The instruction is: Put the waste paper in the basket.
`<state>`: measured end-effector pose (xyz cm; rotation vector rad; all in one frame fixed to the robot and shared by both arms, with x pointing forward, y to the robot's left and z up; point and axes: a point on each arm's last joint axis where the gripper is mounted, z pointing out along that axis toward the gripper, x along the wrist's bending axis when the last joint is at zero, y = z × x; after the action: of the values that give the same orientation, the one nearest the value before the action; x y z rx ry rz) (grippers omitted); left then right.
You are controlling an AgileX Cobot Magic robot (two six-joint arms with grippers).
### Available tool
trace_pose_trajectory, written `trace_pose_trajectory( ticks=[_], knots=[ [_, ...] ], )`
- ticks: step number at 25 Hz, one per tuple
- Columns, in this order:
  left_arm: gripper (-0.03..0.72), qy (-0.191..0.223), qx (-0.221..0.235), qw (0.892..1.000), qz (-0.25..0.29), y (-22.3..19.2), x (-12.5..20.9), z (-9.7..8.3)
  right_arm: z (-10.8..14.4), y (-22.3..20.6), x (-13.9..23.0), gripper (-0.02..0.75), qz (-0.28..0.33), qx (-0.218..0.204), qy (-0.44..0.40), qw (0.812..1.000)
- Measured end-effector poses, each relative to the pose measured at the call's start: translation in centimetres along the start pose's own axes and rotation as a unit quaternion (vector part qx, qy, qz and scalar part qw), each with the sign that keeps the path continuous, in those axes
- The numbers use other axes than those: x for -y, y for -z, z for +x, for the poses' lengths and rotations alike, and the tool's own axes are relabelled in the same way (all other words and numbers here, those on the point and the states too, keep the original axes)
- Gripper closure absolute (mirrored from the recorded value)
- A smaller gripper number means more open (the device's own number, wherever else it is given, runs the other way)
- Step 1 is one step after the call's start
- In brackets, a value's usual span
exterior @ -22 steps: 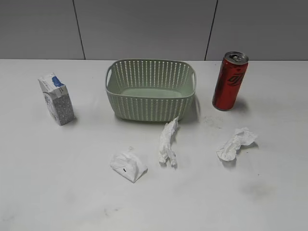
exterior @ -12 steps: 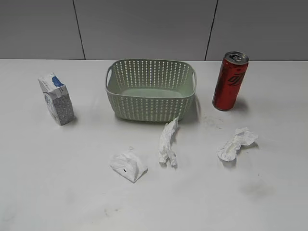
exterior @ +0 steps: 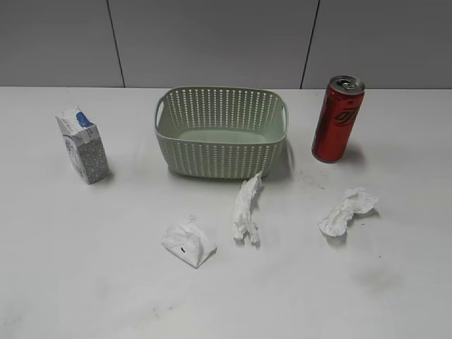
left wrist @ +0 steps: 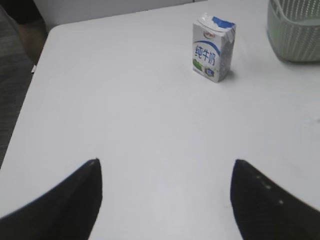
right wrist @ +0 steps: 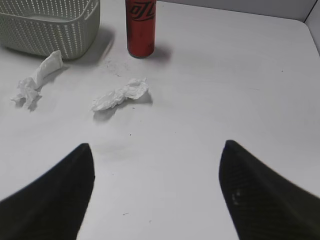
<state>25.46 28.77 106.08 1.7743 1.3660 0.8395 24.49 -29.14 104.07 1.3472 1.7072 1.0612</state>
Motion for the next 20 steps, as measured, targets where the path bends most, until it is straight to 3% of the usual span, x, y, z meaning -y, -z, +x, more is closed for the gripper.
trace_pose_trajectory(
  ticks=[5,11,16,20],
  knots=[
    [0.102,-0.014,0.019,1.0,-0.007,-2.1,-2.9,0.5,0.0,0.0,0.0,0.149,0.0,0.0,0.0,1.0],
    [0.102,-0.045,0.073,0.996,0.027,-5.1,-5.3,0.2,0.0,0.0,0.0,0.149,0.0,0.0,0.0,1.0],
    [0.109,-0.086,0.118,0.985,0.09,-8.9,-7.8,-0.9,0.0,0.0,0.0,0.149,0.0,0.0,0.0,1.0],
    [0.11,-0.122,0.148,0.97,0.148,-13.1,-9.5,-2.7,0.0,0.0,0.0,0.149,0.0,0.0,0.0,1.0]
  ],
)
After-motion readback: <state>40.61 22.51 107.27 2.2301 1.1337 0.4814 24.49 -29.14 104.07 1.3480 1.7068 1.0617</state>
